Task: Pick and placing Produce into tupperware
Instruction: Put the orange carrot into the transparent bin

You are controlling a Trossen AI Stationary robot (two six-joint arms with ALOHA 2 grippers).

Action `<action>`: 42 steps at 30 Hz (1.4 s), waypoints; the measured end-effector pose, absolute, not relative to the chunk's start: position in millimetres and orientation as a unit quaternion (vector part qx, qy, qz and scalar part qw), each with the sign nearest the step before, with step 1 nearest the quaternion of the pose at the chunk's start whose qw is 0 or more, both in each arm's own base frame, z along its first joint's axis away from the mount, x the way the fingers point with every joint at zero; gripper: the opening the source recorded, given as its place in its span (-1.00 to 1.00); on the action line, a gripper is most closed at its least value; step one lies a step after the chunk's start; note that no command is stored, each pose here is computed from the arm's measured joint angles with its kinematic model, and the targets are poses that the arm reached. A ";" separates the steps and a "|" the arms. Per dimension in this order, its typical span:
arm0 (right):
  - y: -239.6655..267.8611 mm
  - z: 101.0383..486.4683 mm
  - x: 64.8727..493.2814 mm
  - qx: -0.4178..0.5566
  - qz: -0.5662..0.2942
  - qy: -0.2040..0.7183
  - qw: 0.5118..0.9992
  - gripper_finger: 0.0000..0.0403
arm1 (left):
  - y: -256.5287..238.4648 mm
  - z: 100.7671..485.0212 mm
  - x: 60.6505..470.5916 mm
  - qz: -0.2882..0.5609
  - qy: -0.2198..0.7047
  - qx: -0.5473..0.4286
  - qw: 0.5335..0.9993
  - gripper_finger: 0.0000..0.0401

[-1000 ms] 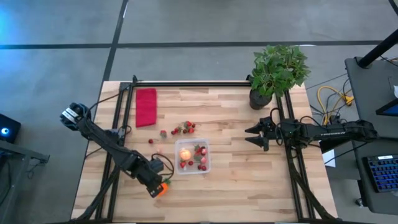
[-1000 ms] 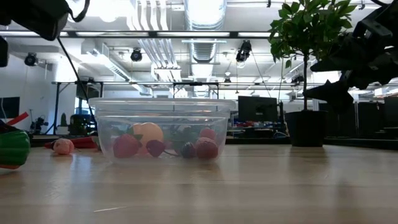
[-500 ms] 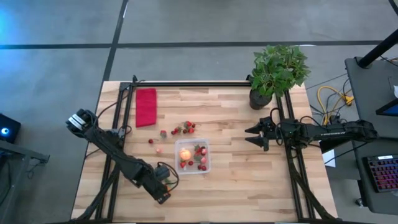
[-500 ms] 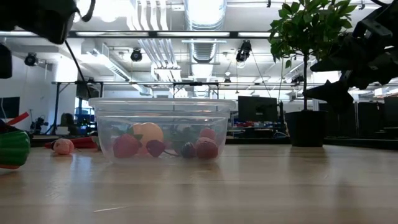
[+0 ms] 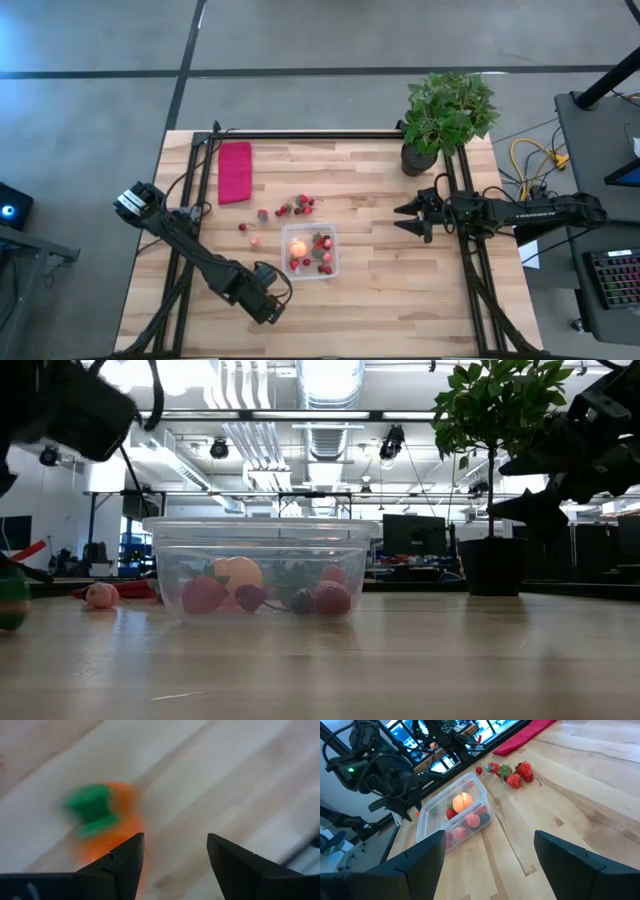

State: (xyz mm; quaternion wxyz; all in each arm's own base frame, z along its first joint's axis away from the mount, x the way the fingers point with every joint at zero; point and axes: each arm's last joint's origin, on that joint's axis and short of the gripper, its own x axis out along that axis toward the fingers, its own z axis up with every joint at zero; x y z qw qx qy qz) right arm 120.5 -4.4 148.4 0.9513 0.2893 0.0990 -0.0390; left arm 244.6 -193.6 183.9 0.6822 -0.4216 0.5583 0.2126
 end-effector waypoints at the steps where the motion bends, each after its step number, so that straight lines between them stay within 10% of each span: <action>1: -4.3 148.5 120.6 0.289 -0.039 0.099 0.951 0.46 | -192.7 182.0 243.3 0.219 0.562 -0.418 0.680 0.01; 11: -4.3 148.4 120.5 0.289 -0.039 0.099 0.951 0.44 | -186.5 230.5 236.1 0.181 0.532 -0.451 0.693 0.01; 21: -4.3 148.2 120.5 0.289 -0.039 0.100 0.951 0.45 | -138.3 268.4 178.8 0.422 0.614 -0.232 0.625 0.01; 42: -4.4 148.0 120.4 0.289 -0.040 0.102 0.951 0.43 | -107.9 211.8 134.9 0.537 0.470 -0.461 0.528 0.01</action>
